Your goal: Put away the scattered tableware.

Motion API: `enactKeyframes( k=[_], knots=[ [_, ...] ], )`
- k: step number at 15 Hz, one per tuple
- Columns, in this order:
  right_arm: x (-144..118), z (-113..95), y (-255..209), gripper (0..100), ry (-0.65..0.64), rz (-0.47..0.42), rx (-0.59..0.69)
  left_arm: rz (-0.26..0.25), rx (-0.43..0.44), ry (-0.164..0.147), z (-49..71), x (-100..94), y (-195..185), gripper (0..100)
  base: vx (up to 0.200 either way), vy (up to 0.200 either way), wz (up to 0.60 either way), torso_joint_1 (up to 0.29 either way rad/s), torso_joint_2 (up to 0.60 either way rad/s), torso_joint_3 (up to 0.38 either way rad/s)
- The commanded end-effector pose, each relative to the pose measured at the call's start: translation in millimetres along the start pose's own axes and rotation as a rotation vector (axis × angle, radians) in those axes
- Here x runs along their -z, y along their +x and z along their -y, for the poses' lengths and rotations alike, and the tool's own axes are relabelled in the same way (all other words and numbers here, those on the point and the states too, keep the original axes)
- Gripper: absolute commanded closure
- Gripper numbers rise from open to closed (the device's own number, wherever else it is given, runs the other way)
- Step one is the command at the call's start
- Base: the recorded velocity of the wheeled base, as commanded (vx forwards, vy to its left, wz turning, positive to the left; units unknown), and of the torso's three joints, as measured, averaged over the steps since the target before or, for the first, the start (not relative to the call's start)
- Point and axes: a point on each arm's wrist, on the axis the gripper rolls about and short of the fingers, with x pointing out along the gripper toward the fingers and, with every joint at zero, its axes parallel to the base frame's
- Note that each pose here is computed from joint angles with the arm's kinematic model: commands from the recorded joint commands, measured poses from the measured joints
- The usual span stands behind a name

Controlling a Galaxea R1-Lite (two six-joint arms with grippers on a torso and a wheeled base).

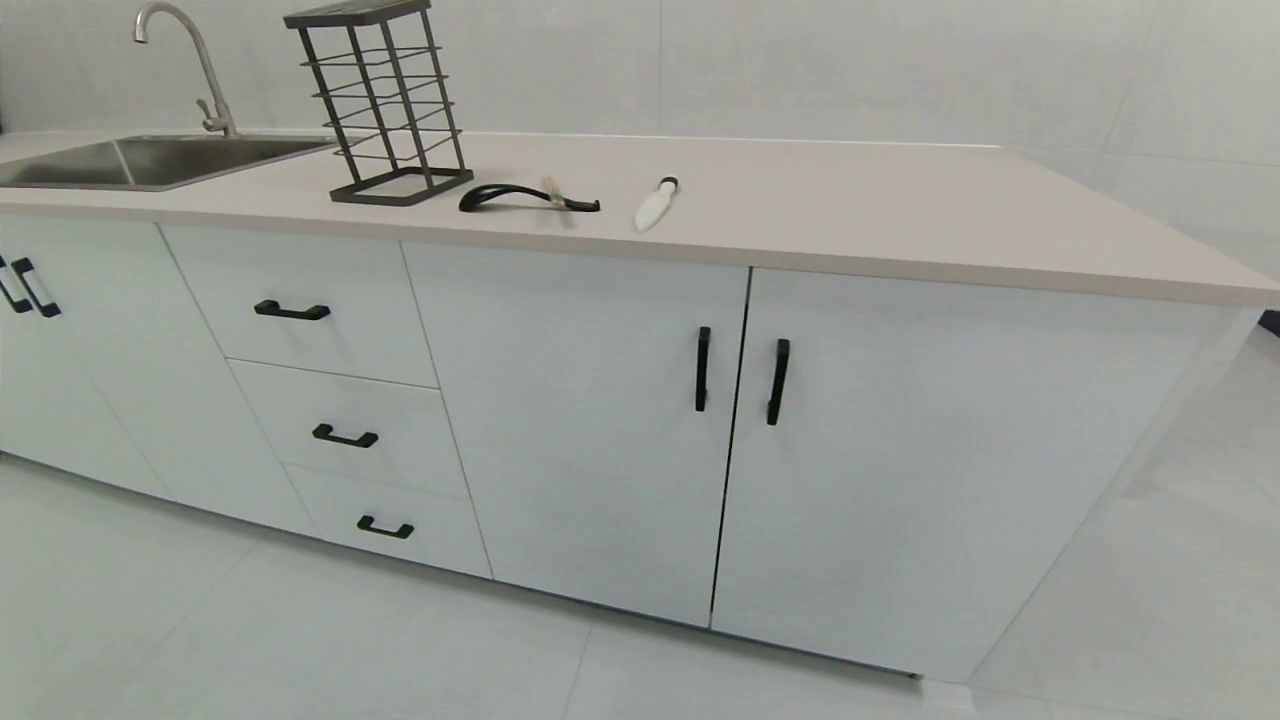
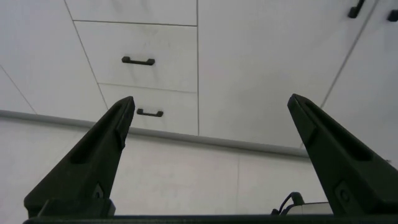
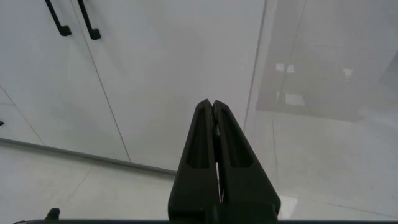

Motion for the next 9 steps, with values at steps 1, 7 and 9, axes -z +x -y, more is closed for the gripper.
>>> enactKeyframes(
  k=[1, 7, 9],
  knots=[
    [0.0, 0.0, 0.1, 100, 0.000, -0.002, -0.001, 0.000, 0.000, -0.001, 0.0, 0.1, 0.0, 0, 0.200, 0.200, 0.00, 0.007, 0.00, 0.002],
    [0.0, 0.0, 0.1, 100, -0.003, -0.002, 0.001, 0.000, 0.000, -0.001, 0.0, 0.1, 0.0, 0, 0.033, 0.167, 0.20, 0.003, 0.00, 0.004],
    [0.0, 0.0, 0.1, 100, -0.002, -0.002, 0.001, -0.002, 0.000, -0.001, 0.0, 0.3, 0.0, 0, 0.000, 0.000, 0.60, 0.002, 0.00, 0.002]
  ],
)
